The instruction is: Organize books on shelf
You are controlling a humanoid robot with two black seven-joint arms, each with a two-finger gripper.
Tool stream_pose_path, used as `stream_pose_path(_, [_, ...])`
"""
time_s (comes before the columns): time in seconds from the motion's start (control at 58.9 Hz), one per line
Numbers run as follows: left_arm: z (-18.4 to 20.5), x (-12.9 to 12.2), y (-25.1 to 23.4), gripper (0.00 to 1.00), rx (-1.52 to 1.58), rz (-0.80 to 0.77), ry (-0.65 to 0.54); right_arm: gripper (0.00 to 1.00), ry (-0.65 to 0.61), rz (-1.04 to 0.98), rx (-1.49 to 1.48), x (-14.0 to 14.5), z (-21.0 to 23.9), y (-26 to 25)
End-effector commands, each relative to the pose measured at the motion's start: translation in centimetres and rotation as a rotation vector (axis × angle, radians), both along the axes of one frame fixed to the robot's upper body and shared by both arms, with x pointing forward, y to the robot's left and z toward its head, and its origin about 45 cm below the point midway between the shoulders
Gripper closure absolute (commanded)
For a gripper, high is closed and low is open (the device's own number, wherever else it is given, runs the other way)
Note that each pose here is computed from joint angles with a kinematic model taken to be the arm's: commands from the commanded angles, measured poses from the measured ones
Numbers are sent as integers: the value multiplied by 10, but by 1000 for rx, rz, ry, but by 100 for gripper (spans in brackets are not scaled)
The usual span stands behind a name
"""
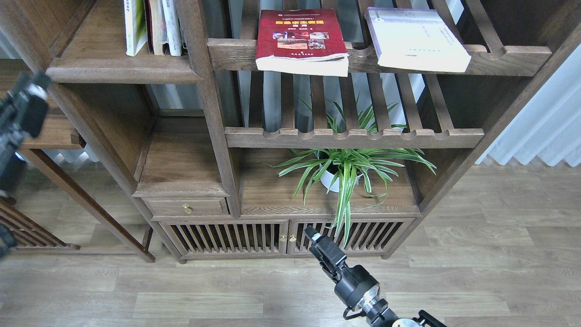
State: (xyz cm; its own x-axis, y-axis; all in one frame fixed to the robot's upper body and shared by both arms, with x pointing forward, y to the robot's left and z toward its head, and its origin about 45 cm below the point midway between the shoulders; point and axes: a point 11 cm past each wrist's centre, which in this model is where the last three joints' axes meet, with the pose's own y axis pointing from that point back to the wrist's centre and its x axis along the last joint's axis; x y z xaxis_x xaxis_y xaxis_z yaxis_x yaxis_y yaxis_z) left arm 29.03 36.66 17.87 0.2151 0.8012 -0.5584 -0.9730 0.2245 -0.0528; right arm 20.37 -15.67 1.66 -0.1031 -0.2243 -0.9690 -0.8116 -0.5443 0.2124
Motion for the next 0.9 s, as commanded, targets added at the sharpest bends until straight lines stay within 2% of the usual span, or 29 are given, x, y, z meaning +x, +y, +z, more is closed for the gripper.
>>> stream_pose_path(0.0, [-28, -7, 1, 43, -23, 12, 97, 1, -5, -4, 3, 1, 2, -1])
stream_pose_path(0.051, [-37, -10, 4, 34, -30, 23, 128, 1, -14, -14, 7, 5, 4, -2])
stream_pose_path(0.153, [-53, -15, 4, 25, -56, 45, 167, 1, -14, -17, 7, 5, 4, -3])
stream_pose_path(0.323, [-76, -18, -36, 0, -309, 80, 184, 1, -20, -20, 10, 7, 6, -3])
stream_pose_path(0.492, [-92, -22, -49, 1, -478, 118, 213, 1, -32, -44, 14, 12, 10, -8])
stream_pose_path(0.543, [-92, -21, -60, 10, -524, 104, 214, 1, -33, -45, 12, 12, 10, -9])
stream_pose_path(0.611, [-91, -19, -64, 17, -533, 93, 214, 1, -34, -45, 14, 13, 10, -8])
stream_pose_path(0.645, [-93, -20, -66, 17, -531, 86, 224, 1, -34, -45, 14, 13, 10, -8])
stream_pose_path(0.713, [-95, -21, -71, 15, -526, 71, 233, 1, -33, -46, 14, 12, 10, -9])
stream_pose_path(0.815, [-97, -23, -79, 0, -527, 46, 250, 1, -33, -46, 14, 12, 10, -9])
stream_pose_path(0.883, [-97, -21, -82, 0, -532, 39, 249, 1, -33, -46, 14, 12, 10, -9])
